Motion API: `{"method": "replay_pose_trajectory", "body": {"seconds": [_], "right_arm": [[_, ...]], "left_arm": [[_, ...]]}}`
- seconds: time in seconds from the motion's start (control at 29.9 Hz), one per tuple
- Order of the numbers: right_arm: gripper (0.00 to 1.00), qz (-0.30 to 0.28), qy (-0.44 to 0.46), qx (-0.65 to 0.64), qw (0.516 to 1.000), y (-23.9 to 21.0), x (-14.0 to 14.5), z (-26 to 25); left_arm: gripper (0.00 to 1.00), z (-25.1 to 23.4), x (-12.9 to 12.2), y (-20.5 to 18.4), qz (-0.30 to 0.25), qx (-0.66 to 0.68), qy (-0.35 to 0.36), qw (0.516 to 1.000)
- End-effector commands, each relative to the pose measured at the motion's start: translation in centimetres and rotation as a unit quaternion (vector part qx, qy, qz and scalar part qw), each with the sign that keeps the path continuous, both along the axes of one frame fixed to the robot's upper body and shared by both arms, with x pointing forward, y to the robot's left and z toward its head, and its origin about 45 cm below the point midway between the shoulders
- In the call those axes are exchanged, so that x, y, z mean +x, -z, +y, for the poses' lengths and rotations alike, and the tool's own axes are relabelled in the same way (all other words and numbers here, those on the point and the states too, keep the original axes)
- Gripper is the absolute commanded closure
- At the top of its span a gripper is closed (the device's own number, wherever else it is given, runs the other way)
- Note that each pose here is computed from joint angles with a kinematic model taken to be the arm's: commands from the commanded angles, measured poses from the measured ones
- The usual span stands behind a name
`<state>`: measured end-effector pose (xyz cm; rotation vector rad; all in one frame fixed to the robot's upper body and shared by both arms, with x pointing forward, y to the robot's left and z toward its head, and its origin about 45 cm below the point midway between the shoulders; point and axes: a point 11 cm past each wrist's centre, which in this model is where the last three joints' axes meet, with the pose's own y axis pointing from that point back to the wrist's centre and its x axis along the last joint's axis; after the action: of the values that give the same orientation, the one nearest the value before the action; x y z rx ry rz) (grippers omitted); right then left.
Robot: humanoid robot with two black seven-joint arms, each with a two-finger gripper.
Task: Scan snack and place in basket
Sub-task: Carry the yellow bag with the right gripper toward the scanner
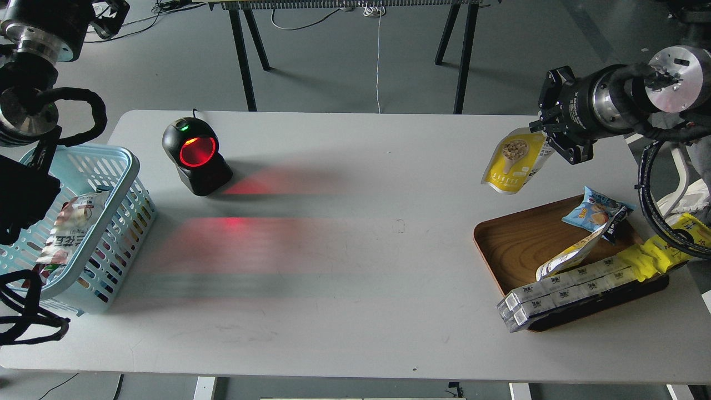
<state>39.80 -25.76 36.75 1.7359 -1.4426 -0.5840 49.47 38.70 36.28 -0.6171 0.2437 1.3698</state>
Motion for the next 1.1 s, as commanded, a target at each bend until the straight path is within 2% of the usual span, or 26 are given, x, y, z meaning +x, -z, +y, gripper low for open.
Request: {"method": "replay_pose_trajectory", "body": {"seconds": [0.0,0.67,1.07], "right_arm": [[1.0,-0.01,-0.017,-0.004,1.0,-1.0,0.2,1.5],[1.0,-0.034,-0.131,-0.001,0.991,-1.9,0.4,13.6],[1.0,0.005,-0.156,0.057,0.986,3.1,-0.2,21.3]], "left_arm": [[0.0,0.0,0.0,0.0,0.0,0.0,0.0,1.0],[0.0,0.2,0.0,0.7,0.011,0.002,-0.006,1.0],[0.0,0.3,0.0,0.8,0.014,0.001,-0.013,1.0]]}}
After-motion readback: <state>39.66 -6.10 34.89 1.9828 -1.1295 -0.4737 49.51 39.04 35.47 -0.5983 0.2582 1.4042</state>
